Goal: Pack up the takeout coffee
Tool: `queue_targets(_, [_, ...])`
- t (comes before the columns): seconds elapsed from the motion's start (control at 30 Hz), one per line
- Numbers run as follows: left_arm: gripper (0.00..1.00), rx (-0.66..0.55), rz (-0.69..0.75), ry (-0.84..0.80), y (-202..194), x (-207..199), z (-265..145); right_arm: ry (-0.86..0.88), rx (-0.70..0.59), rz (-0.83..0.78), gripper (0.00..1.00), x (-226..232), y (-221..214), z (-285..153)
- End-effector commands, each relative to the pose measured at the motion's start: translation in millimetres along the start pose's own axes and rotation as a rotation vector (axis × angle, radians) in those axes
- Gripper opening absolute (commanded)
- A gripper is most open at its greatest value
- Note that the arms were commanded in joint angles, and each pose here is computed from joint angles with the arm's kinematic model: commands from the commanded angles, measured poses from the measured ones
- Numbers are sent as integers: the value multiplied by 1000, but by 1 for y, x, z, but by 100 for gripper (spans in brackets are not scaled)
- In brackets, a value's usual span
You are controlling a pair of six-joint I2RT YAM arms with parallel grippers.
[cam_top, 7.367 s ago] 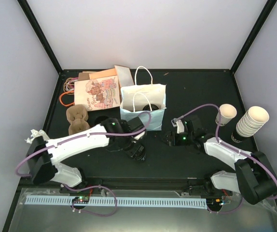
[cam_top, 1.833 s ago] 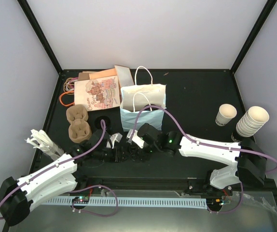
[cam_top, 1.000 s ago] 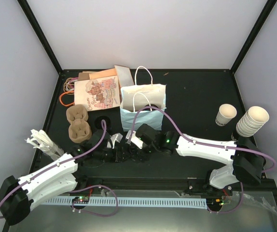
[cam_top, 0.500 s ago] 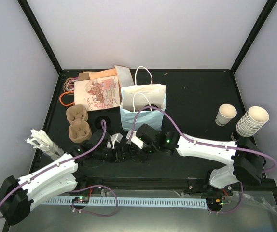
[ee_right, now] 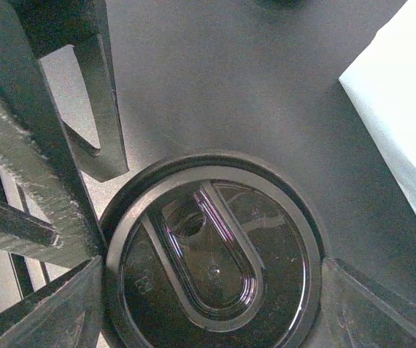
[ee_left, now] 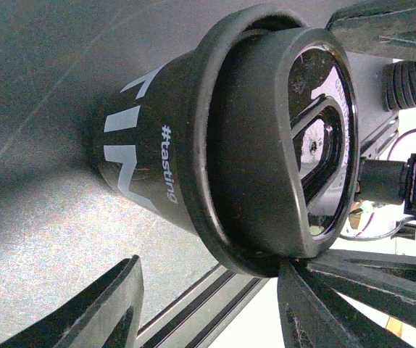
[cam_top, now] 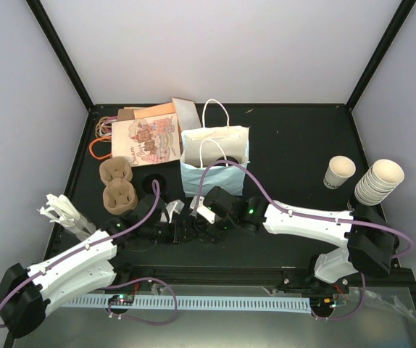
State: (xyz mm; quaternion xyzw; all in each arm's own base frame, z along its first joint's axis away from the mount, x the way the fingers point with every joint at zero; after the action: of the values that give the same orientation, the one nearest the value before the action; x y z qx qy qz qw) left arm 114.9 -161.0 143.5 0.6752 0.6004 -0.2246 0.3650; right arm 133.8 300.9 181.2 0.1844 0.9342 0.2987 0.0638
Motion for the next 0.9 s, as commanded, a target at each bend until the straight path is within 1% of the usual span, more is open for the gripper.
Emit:
queue_targets(0.0, [53, -10, 4, -8, 2, 0, -1, -2, 6, 6, 81, 0, 2, 1])
queue_targets(0.47, [50, 0, -11, -11, -1, 6, 5, 2, 39, 7, 72, 0, -2, 7])
queue_targets(0.87, [48, 24, -55, 20, -8, 22, 14, 4, 56, 21, 68, 0, -6, 11])
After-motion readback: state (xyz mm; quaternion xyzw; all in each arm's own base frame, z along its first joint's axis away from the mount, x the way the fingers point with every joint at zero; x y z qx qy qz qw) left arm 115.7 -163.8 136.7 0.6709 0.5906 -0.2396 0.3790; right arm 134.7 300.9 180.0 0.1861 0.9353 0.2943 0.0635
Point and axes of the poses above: each gripper's point midway between its finger pads, its own z axis out along the fingers, its own x axis along the line the jaws close on, y = z × x, the point moved 8 cm from there along -z, back along the fingers, and after that the axes turned 1 degree about z, right-handed, at the moved point
